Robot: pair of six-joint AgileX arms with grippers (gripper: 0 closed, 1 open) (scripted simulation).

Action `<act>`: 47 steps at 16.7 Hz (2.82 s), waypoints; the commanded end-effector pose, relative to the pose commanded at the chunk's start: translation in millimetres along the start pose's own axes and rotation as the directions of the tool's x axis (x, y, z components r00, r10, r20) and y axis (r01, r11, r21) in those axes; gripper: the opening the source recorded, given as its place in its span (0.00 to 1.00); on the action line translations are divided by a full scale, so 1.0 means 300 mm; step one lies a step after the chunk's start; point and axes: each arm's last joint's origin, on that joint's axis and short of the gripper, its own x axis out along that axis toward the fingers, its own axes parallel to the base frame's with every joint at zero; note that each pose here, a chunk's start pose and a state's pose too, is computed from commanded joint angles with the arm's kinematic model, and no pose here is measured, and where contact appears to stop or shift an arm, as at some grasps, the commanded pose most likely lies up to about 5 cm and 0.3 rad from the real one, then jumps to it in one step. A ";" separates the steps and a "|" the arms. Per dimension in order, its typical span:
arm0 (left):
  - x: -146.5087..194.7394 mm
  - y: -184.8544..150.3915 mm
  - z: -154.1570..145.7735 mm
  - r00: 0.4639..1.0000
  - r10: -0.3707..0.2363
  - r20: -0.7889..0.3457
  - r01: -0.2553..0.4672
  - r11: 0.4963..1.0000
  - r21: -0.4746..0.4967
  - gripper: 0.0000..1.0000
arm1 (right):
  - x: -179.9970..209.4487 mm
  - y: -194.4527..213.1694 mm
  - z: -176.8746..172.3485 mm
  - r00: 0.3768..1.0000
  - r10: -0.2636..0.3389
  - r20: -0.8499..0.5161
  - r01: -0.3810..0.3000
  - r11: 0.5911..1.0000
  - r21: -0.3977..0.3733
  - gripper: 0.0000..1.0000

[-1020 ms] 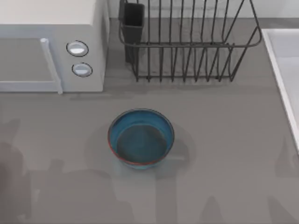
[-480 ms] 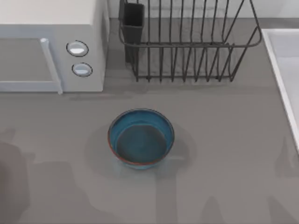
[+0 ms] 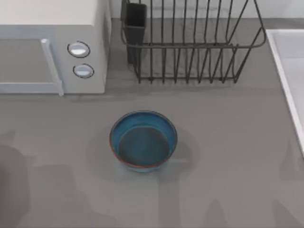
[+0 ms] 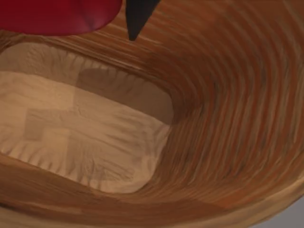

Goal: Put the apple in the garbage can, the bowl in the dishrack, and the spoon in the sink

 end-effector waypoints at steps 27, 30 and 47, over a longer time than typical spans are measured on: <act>-0.087 -0.100 0.137 0.945 0.306 -0.115 -0.327 0.893 -0.311 1.00 | 0.000 0.000 0.000 1.000 0.000 0.000 0.000 1.000 0.000 1.00; -0.090 -0.184 0.211 0.876 0.458 -0.152 -0.465 0.717 -0.520 1.00 | 0.000 0.000 0.000 1.000 0.000 0.000 0.000 1.000 0.000 1.00; 0.057 -0.442 0.406 0.110 0.990 -0.089 0.034 -0.093 -0.995 1.00 | 0.000 0.000 0.000 1.000 0.000 0.000 0.000 1.000 0.000 1.00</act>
